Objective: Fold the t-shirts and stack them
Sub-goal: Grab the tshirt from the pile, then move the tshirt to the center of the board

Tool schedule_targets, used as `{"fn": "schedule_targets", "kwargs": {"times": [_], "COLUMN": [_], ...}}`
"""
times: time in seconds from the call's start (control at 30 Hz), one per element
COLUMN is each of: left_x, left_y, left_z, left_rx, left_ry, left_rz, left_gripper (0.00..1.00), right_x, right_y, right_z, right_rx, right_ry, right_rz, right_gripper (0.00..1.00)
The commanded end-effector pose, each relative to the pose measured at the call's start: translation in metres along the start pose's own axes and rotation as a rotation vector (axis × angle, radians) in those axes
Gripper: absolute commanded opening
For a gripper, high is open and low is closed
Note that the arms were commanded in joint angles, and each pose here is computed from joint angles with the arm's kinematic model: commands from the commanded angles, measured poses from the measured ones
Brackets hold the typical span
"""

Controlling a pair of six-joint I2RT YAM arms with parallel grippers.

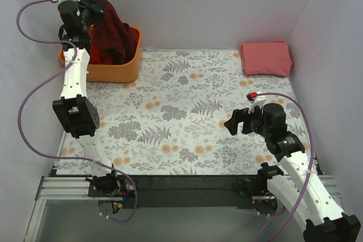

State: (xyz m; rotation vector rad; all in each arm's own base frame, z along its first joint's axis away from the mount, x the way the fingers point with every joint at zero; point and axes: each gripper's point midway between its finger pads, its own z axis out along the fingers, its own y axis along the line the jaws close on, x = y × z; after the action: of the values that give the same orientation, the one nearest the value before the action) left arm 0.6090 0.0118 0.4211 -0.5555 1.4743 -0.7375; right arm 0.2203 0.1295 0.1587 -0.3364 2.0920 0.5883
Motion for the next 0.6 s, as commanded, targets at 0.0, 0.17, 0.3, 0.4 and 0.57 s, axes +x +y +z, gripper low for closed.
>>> {"fn": "schedule_targets", "kwargs": {"times": [0.0, 0.17, 0.3, 0.4, 0.57], "left_x": [-0.057, -0.047, 0.007, 0.037, 0.075], "left_y": [-0.123, -0.186, -0.267, -0.318, -0.378], "left_z": [-0.055, -0.088, -0.124, -0.152, -0.188], "left_rx": [0.300, 0.439, 0.617, 0.728, 0.868], "left_ry": [-0.083, -0.031, 0.089, 0.135, 0.202], "left_rz": [-0.010, -0.032, -0.032, -0.025, -0.054], "left_gripper": [0.00, 0.00, 0.00, 0.00, 0.00], "right_x": [-0.029, -0.038, -0.050, -0.060, -0.082], "right_y": [0.009, 0.011, 0.015, 0.016, 0.008], "right_z": [-0.008, -0.016, -0.027, -0.037, -0.055], "right_rx": [-0.024, -0.020, -0.021, -0.004, 0.076], "right_ry": [-0.085, -0.120, -0.174, -0.210, -0.279], "right_rz": [-0.026, -0.040, -0.051, -0.072, -0.109], "right_gripper": [0.98, 0.98, 0.98, 0.98, 0.98]}}
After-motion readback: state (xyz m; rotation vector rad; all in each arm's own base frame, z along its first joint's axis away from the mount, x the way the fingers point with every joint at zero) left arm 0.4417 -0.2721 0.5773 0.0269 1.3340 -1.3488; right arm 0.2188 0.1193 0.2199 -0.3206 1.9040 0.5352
